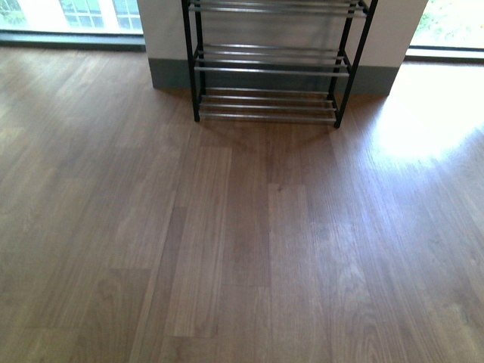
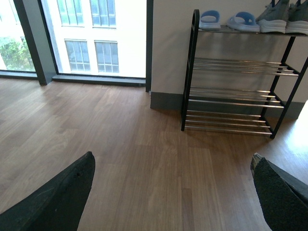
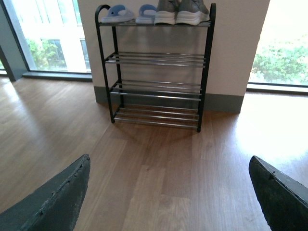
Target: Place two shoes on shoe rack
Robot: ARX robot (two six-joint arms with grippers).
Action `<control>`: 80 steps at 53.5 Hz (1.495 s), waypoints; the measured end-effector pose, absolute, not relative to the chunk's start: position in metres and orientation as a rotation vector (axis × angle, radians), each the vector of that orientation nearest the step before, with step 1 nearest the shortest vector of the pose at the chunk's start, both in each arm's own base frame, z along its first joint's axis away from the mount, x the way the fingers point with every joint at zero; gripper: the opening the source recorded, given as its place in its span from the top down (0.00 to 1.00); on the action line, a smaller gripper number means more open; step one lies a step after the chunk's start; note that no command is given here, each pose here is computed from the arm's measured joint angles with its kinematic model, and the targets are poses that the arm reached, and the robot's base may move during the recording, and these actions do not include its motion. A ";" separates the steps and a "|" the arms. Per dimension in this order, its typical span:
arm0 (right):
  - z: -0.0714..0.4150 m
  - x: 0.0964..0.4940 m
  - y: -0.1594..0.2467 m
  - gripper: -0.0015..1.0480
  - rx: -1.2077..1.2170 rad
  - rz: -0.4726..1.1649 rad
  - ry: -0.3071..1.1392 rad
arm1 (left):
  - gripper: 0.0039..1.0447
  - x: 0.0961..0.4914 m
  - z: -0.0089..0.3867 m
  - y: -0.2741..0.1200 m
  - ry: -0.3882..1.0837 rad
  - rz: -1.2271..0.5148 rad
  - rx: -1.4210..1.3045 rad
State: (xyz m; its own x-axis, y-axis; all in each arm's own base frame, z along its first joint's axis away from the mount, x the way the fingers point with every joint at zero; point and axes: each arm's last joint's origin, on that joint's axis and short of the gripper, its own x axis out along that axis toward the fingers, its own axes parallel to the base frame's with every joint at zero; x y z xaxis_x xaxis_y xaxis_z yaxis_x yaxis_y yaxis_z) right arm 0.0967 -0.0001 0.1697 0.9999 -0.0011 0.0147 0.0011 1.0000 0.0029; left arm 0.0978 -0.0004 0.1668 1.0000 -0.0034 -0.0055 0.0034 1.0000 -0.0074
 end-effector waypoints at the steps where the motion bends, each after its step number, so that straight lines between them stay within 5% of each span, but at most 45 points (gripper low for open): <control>1: 0.170 0.097 0.000 0.09 0.003 -0.001 -0.015 | 0.09 0.098 0.167 0.000 0.006 -0.003 -0.008; 80: 0.170 0.097 0.000 0.09 0.003 -0.001 -0.015 | 0.09 0.098 0.167 0.000 0.006 -0.003 -0.007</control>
State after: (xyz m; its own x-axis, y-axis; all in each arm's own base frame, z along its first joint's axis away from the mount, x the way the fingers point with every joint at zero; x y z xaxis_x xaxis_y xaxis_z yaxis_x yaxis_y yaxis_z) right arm 0.0967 -0.0001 0.1697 0.9999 -0.0011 0.0147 0.0011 1.0000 0.0029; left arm 0.0978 -0.0004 0.1668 1.0000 -0.0034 -0.0055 0.0034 1.0000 -0.0074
